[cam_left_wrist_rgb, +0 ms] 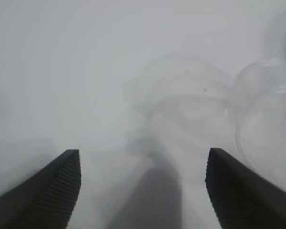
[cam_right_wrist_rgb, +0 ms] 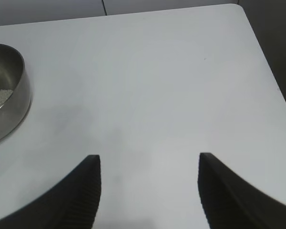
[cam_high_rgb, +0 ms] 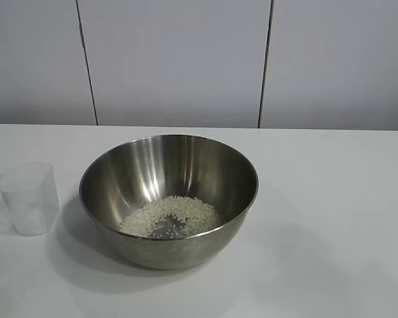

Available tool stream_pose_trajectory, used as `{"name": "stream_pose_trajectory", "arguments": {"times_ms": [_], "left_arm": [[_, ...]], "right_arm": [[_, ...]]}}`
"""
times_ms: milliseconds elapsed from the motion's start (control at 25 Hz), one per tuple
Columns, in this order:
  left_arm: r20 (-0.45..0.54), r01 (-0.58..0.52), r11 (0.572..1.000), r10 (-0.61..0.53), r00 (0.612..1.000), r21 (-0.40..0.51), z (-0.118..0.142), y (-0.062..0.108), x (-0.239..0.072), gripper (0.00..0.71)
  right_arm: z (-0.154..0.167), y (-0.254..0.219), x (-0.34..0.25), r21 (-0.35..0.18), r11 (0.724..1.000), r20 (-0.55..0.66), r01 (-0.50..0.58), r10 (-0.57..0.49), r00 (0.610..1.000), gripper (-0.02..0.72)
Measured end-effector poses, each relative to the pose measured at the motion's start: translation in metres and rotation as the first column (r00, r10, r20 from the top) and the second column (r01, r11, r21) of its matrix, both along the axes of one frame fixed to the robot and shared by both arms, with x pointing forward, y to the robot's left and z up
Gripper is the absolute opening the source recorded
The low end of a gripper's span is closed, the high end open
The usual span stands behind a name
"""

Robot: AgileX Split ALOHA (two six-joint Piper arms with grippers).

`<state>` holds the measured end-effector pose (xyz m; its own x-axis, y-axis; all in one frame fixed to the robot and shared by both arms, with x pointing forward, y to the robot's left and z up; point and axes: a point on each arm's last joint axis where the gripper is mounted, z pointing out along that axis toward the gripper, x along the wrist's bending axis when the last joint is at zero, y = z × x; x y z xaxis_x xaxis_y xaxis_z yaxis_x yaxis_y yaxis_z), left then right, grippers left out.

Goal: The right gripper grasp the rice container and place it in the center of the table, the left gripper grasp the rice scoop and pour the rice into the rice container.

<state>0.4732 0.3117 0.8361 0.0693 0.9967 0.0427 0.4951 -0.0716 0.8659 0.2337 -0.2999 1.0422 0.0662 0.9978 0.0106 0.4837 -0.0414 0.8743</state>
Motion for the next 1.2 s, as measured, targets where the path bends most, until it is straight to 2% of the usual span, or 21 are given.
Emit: {"name": "stream_pose_trajectory", "arguments": {"times_ms": [120,280,480,640,800,920,1120,1200], "left_arm": [[0.009,-0.046,0.999,0.046,0.999,0.001,0.001,0.007,0.002,0.531],[0.059,-0.134,0.990,0.136,0.989,-0.032,0.010,0.025,0.009,0.531],[0.208,-0.235,0.969,0.246,0.947,-0.079,0.047,0.056,0.016,0.531],[0.211,-0.268,0.952,0.295,0.932,-0.149,0.083,0.074,0.016,0.531],[0.245,-0.221,0.960,0.259,0.934,-0.173,0.131,0.069,0.012,0.531],[0.300,-0.187,0.969,0.229,0.926,-0.161,0.172,0.056,-0.001,0.531],[0.386,-0.189,0.979,0.203,0.900,-0.074,0.239,0.028,-0.046,0.531],[0.417,-0.181,0.982,0.188,0.889,-0.057,0.258,0.016,-0.070,0.531]], "right_arm": [[0.000,0.000,0.000,0.000,1.000,0.000,0.000,0.000,1.000,0.408],[0.000,0.000,0.000,0.000,1.000,0.000,0.000,0.000,1.000,0.408],[0.000,0.000,0.000,0.000,1.000,0.000,0.000,0.000,1.000,0.408],[0.000,0.000,0.000,0.000,1.000,0.000,0.000,0.000,1.000,0.408],[0.000,0.000,0.000,0.000,1.000,0.000,0.000,0.000,1.000,0.408],[0.000,0.000,0.000,0.000,1.000,0.000,0.000,0.000,1.000,0.408],[0.000,0.000,0.000,0.000,1.000,0.000,0.000,0.000,1.000,0.408],[0.000,0.000,0.000,0.000,1.000,0.000,0.000,0.000,1.000,0.408]]}}
